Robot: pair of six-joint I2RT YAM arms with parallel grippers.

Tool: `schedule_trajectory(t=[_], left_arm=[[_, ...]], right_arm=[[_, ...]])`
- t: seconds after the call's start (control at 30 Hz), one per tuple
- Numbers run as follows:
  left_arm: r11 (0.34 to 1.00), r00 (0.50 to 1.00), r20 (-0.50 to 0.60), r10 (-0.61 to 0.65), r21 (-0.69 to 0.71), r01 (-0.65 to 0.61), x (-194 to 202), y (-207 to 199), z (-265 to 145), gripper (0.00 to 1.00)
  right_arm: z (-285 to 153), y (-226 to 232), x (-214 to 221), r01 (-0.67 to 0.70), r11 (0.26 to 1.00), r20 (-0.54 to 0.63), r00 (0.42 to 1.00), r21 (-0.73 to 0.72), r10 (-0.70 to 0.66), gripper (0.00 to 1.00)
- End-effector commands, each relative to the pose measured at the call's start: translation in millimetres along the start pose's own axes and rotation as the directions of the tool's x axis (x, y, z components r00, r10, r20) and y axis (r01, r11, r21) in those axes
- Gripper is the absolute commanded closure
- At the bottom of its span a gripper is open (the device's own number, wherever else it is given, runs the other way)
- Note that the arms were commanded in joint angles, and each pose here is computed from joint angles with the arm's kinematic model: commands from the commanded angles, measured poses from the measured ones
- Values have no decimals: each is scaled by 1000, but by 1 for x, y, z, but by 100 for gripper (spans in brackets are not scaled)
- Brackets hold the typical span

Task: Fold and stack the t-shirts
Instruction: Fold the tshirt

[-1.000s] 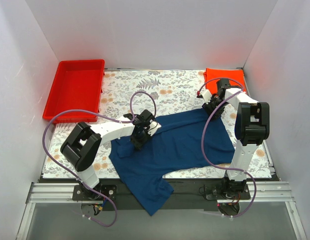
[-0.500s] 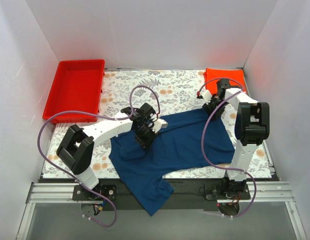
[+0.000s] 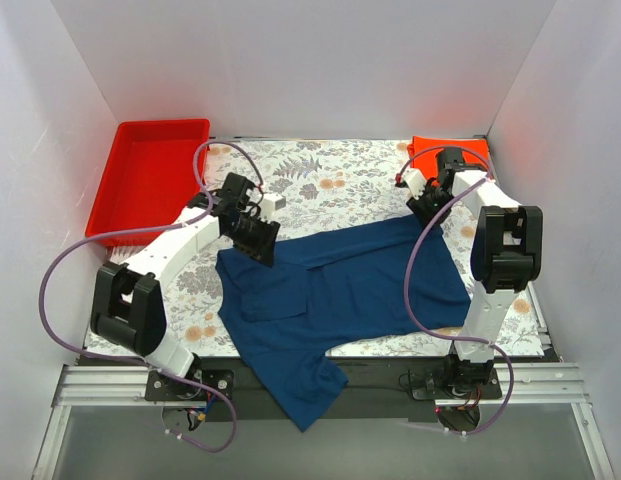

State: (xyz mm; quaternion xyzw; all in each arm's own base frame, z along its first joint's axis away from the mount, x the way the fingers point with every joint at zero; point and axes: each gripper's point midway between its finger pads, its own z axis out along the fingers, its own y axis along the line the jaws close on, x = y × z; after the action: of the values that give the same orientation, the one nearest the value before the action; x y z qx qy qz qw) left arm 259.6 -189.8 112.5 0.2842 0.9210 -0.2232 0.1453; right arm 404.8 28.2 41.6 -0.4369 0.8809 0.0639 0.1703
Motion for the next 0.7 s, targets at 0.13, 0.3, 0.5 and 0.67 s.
schedule_trajectory(t=[0.13, 0.3, 0.5, 0.67], left_arm=[[967, 993, 9, -120, -227, 119, 10, 70, 10, 60], [917, 983, -1, -181, -362, 169, 24, 109, 22, 61], [857, 962, -85, -259, -479, 188, 66, 156, 40, 67], [845, 962, -100, -254, -508, 170, 61, 181, 53, 72]], right_arm=[[-11, -19, -31, -2, 999, 54, 999, 53, -1, 62], [7, -19, -19, -7, 998, 3, 1000, 57, 6, 62], [31, -17, 22, -3, 995, -105, 994, 104, 14, 62], [30, -24, 22, -38, 989, -78, 996, 141, 49, 59]])
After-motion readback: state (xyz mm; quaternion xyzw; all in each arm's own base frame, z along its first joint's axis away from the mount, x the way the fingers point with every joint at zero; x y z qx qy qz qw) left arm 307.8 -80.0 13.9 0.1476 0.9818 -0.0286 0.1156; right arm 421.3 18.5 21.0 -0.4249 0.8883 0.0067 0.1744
